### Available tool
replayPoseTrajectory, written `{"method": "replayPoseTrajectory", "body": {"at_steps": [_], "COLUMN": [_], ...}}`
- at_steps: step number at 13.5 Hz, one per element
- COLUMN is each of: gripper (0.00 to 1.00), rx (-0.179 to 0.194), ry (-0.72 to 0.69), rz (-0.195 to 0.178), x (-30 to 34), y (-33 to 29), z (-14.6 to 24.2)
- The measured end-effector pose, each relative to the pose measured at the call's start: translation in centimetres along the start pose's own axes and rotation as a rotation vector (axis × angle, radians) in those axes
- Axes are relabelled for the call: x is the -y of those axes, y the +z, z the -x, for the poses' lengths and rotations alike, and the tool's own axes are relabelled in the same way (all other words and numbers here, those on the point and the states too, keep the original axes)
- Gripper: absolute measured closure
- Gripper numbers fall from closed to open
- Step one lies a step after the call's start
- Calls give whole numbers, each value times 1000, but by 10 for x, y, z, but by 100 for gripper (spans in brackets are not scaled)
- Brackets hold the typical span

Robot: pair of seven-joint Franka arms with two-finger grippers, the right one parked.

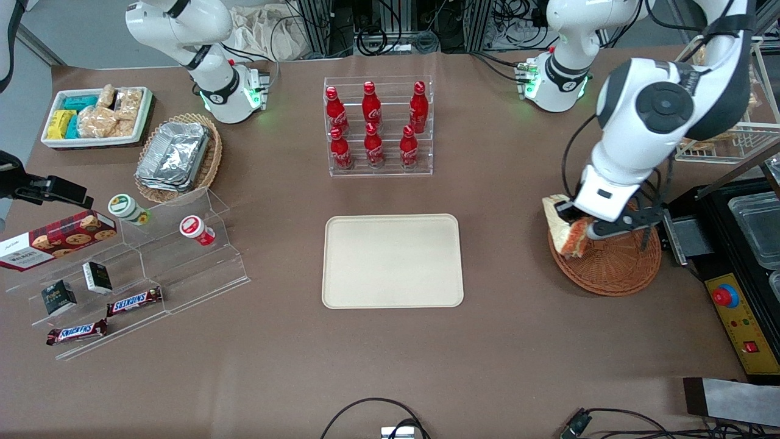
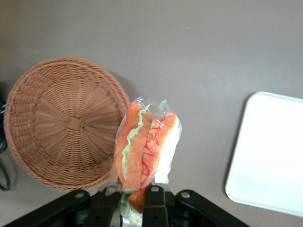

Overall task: Place sandwich from basket to tray
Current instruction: 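Lift the sandwich with the left gripper and carry it to the tray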

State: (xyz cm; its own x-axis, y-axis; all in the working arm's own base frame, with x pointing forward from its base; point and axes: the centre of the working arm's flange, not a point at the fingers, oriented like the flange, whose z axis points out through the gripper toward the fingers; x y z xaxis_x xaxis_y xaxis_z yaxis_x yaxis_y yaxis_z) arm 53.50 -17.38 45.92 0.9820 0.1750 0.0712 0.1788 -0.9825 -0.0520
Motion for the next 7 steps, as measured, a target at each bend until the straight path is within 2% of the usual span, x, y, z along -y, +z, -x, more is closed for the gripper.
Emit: {"method": "replayPoseTrajectory", "body": {"at_steps": [3,7], "gripper": [85,85], "rx": [-7,-3], "ry": [94,203], "rz": [5,-16], "x": [-43,-86], "y": [-4,9], "z": [24,48]}}
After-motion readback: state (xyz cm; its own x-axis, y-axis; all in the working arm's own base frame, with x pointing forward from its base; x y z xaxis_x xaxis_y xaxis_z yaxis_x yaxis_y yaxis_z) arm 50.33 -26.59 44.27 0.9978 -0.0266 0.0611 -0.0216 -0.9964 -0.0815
